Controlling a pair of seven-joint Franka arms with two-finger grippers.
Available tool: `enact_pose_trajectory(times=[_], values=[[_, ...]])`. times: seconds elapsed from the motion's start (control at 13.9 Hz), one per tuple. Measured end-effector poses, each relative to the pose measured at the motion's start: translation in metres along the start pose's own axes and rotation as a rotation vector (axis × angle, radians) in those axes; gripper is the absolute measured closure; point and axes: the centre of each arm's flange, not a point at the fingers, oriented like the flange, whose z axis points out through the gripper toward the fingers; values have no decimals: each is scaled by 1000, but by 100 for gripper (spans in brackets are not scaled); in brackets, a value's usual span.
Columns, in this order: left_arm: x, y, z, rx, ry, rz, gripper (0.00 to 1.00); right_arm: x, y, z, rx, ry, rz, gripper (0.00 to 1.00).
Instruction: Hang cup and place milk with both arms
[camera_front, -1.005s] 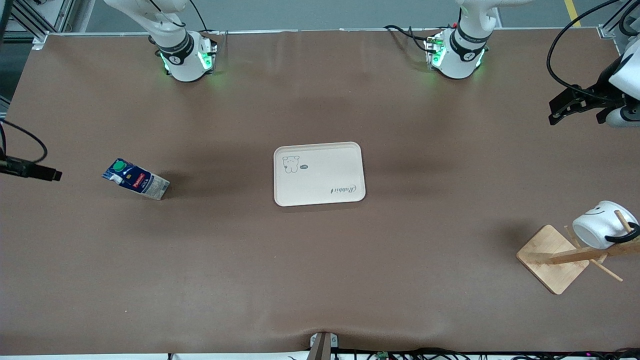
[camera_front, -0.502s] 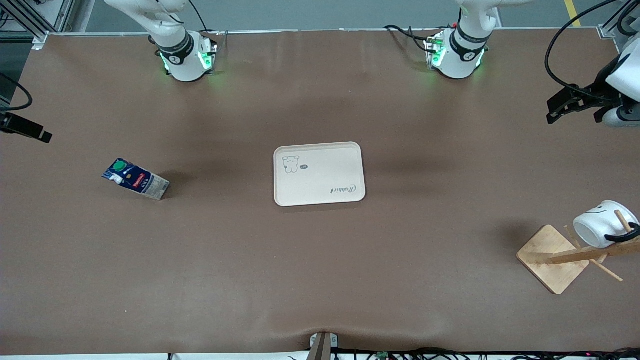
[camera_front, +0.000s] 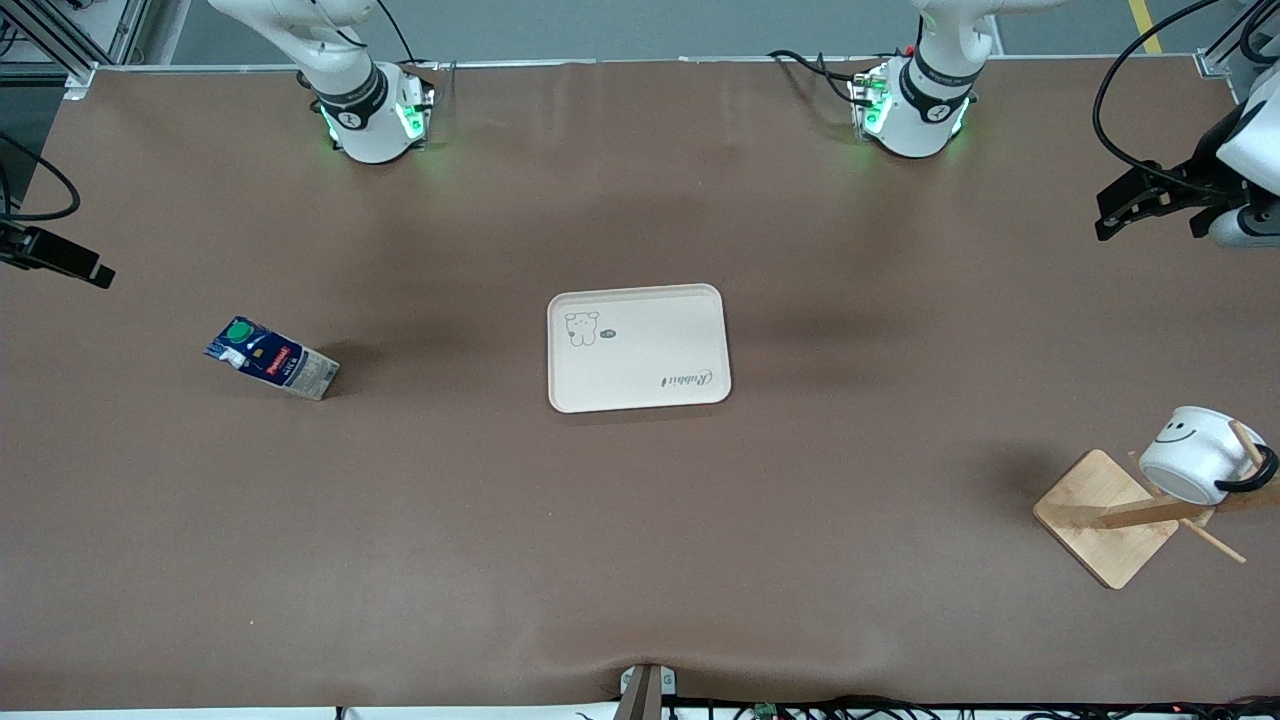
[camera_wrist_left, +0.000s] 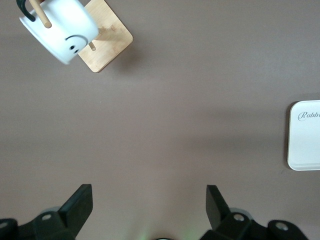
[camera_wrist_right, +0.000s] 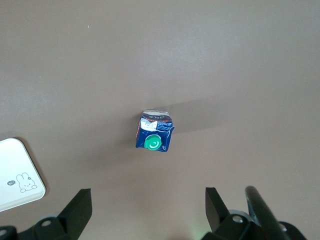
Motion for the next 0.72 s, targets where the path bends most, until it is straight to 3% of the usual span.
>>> enact_pose_trajectory(times=[0.14, 0.72], values=[[0, -1, -1, 0, 3, -2, 0, -4, 0, 2, -4, -31, 0, 0], [0, 0, -10, -1, 22, 0, 0, -3, -3, 4, -3, -21, -7, 0]])
